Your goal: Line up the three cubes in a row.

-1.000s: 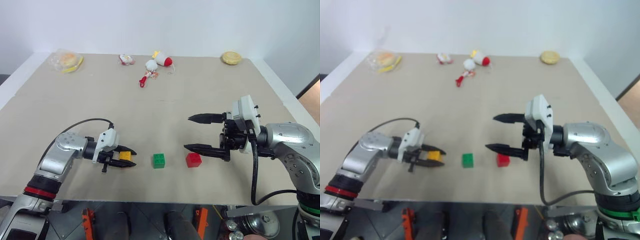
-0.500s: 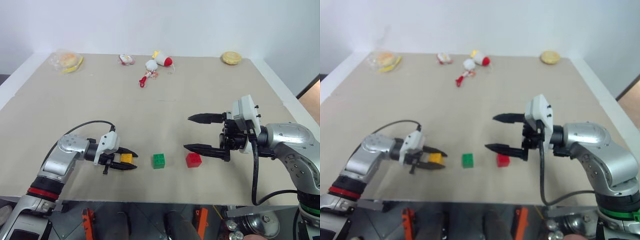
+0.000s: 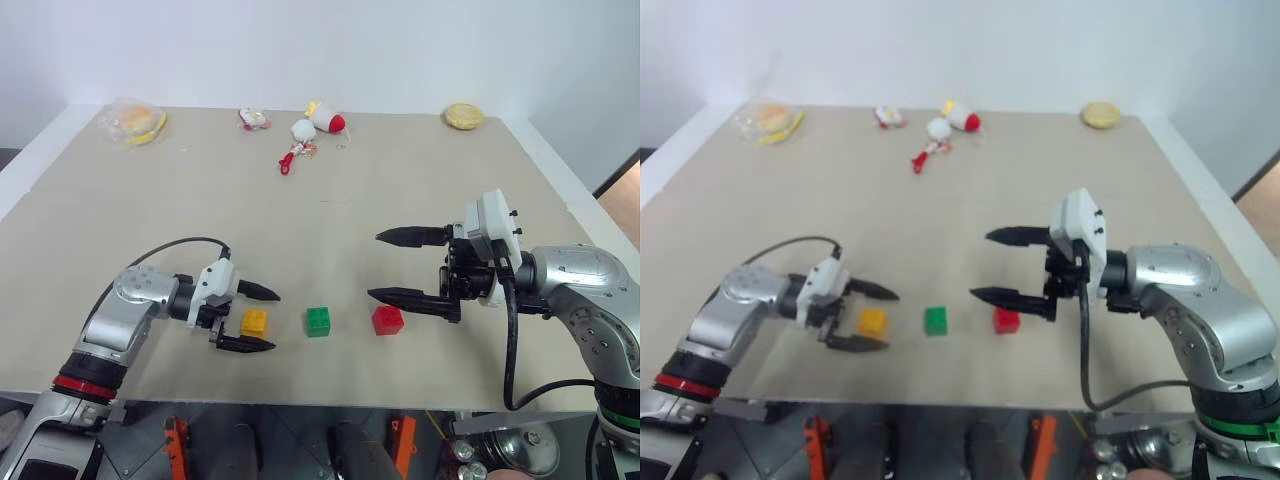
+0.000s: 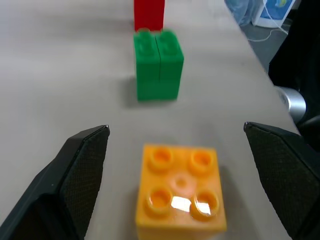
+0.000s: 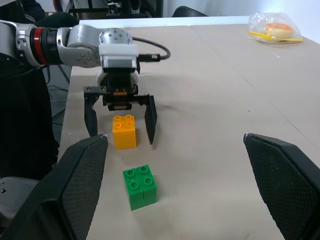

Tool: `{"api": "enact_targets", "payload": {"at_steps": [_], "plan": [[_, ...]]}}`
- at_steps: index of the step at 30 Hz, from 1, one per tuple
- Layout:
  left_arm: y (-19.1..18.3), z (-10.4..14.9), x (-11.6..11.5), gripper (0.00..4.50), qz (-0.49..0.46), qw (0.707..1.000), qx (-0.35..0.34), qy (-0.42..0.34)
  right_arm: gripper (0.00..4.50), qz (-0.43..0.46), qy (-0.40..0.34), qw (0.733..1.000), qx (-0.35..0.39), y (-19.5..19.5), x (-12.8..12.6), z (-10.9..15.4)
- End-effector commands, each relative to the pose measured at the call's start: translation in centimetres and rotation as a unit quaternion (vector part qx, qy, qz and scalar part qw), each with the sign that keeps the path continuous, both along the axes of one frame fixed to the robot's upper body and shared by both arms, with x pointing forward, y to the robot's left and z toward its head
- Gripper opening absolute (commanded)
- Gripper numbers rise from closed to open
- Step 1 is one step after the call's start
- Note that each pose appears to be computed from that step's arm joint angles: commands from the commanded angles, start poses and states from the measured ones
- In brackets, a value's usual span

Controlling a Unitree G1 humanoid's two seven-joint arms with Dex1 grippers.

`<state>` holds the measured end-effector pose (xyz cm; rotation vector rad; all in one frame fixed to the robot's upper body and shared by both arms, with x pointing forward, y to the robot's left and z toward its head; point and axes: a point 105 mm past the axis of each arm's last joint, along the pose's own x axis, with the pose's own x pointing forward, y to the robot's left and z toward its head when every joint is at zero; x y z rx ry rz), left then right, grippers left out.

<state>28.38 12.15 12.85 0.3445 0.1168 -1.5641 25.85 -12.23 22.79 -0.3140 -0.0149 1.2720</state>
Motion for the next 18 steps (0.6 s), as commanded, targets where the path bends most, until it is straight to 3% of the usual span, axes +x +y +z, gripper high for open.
{"api": "enact_targets", "payload": {"at_steps": [1, 4, 7, 12, 14, 16, 18], "plan": [[-0.2, 7.4, 1.7, 4.45, 0.067, 0.989, -0.129, -0.029, 4.50, -0.022, -0.032, 0.998, 0.045, -0.9, -0.2, 2.1], [0.9, 11.1, 4.8, 4.45, 0.210, 0.950, -0.224, -0.057, 4.50, -0.128, -0.069, 0.984, 0.107, -3.3, 2.0, 3.4], [3.6, 12.2, 7.6, 4.45, 0.371, 0.879, -0.293, -0.060, 4.50, -0.242, -0.071, 0.954, 0.162, -5.6, 3.9, 2.5], [7.9, 9.3, 8.8, 4.45, 0.570, 0.763, -0.286, -0.103, 4.50, -0.423, -0.053, 0.874, 0.234, -8.3, 5.9, -1.6], [8.7, 8.3, 8.7, 4.45, 0.606, 0.737, -0.277, -0.117, 4.50, -0.470, -0.058, 0.849, 0.234, -8.7, 6.2, -3.1], [9.3, 6.6, 9.0, 4.45, 0.641, 0.708, -0.272, -0.116, 4.50, -0.544, -0.063, 0.801, 0.244, -9.9, 7.0, -4.9], [9.7, 5.2, 9.4, 4.45, 0.666, 0.691, -0.254, -0.115, 4.50, -0.578, -0.067, 0.777, 0.238, -10.1, 7.4, -6.4]]}}
